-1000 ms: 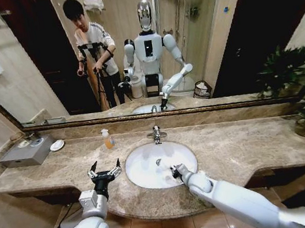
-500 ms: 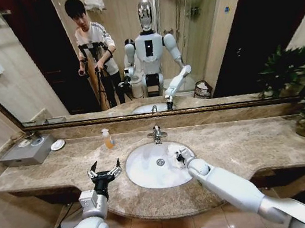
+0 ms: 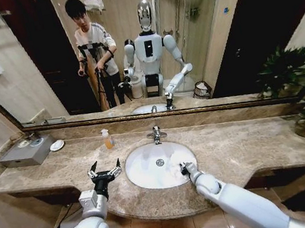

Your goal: Pick up the towel from the sink counter and wipe the mirror surface.

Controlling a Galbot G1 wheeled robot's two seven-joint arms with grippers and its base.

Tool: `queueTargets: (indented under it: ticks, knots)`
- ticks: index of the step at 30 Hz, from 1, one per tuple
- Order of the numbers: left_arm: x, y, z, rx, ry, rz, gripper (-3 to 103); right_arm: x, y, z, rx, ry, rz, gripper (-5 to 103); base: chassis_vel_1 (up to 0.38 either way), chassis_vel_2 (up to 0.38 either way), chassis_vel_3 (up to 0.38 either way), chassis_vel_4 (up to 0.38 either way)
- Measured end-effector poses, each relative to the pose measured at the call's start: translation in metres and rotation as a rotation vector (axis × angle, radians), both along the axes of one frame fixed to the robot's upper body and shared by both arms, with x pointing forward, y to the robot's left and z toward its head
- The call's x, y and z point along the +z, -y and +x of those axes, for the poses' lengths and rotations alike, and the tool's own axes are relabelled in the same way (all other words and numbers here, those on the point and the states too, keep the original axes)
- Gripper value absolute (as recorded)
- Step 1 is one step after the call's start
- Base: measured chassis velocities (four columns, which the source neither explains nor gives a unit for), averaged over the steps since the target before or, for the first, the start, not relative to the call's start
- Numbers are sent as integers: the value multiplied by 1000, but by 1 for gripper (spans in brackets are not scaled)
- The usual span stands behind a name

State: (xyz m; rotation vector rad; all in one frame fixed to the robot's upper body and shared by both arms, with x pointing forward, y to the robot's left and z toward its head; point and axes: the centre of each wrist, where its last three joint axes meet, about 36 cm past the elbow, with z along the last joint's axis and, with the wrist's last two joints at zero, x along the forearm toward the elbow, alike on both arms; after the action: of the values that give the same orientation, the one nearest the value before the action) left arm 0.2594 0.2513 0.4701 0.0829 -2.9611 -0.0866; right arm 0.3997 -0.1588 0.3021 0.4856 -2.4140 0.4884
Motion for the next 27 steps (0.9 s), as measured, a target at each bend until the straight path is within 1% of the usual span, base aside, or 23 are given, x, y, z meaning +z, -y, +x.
queueTargets:
  ticks: [1,2,4,8,11,14,18,21,23,24,25,27]
  knots:
    - [0,0,0,0,0,0,100,3,-8,3,4,8,12,8,0,0,0,0]
    - [0,0,0,0,0,0,100,3,-8,3,4,8,12,8,0,0,0,0]
    - [0,0,0,0,0,0,100,13,-20,18,1,38,34,8,0,0,0,0]
    - [0,0,0,0,0,0,100,21,-26,34,-2,60,43,8,0,0,0,0]
    - [0,0,0,0,0,0,100,24,-25,37,-1,61,38,8,0,0,0,0]
    - [0,0,0,0,0,0,100,20,-12,48,-8,31,26,8,0,0,0,0]
    - [0,0,0,0,0,0,100,18,-4,58,-29,4,35,8,0,0,0,0]
    - [0,0,0,0,0,0,100,22,-1,55,-31,-37,33,8,0,0,0,0]
    - [0,0,0,0,0,0,100,29,4,37,-10,-96,17,8,0,0,0,0]
    - [0,0,0,0,0,0,100,29,4,37,-10,-96,17,8,0,0,0,0]
    - [0,0,0,0,0,0,100,32,4,26,-1,-119,13,8,0,0,0,0]
    - [0,0,0,0,0,0,100,38,-1,10,27,-160,10,8,0,0,0,0]
